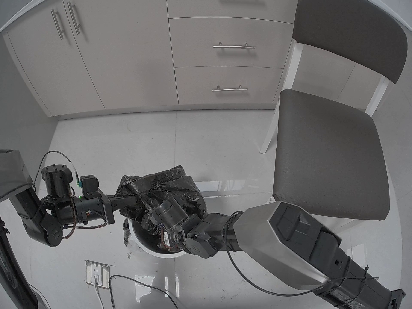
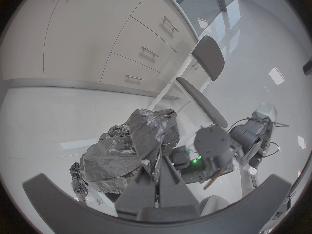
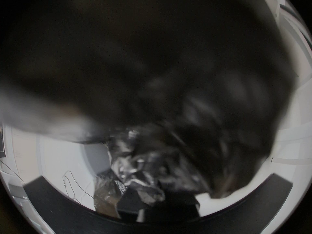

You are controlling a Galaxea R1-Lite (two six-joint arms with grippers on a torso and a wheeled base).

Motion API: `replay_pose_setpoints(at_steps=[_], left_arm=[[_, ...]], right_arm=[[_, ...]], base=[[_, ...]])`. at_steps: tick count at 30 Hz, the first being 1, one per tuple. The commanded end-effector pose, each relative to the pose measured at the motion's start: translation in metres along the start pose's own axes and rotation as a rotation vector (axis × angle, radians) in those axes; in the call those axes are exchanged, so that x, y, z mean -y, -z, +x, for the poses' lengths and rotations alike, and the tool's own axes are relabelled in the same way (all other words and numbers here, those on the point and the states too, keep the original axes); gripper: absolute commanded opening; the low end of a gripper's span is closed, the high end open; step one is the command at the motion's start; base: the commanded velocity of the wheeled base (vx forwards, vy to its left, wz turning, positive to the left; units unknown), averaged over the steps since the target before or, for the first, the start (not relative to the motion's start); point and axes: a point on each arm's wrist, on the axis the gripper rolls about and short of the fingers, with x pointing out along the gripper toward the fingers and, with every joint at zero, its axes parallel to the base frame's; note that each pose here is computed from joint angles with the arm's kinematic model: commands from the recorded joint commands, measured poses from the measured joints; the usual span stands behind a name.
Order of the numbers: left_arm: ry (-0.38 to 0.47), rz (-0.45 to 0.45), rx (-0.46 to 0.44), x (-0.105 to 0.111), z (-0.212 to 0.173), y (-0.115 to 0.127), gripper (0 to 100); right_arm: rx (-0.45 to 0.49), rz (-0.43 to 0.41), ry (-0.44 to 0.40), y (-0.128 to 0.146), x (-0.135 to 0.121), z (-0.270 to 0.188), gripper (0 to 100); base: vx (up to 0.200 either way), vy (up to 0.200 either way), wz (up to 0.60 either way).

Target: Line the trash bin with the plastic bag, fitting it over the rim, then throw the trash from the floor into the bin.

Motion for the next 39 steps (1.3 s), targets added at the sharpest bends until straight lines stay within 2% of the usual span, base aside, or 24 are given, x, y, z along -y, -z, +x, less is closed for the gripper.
replay_pose_setpoints(at_steps=[1, 14, 27, 32, 38, 39], left_arm=[[-0.001, -0.009, -0.007, -0.002, 0.001, 0.003, 0], [0.001, -0.004, -0.005, -0.001, 0.001, 0.006, 0], [0.002, 0.015, 0.011, 0.0, 0.003, 0.014, 0], [0.004, 0.012, 0.008, 0.001, 0.002, 0.016, 0], [0.002, 0.01, 0.007, 0.001, 0.002, 0.017, 0], [0.002, 0.012, 0.008, 0.001, 0.002, 0.017, 0]], right_arm=[[-0.09, -0.022, 0.065, 0.032, 0.025, 0.042, 0], [-0.134, -0.059, 0.074, 0.044, 0.027, 0.048, 0], [-0.267, -0.144, 0.124, 0.06, 0.016, 0.03, 0], [-0.337, -0.187, 0.15, 0.068, 0.014, 0.024, 0], [-0.475, -0.275, 0.209, 0.099, 0.019, 0.029, 0], [-0.502, -0.31, 0.214, 0.106, 0.02, 0.031, 0]], base=[[0.0, 0.0, 0.0], [0.0, 0.0, 0.0], [0.0, 0.0, 0.0], [0.0, 0.0, 0.0], [0.0, 0.0, 0.0], [0.0, 0.0, 0.0]])
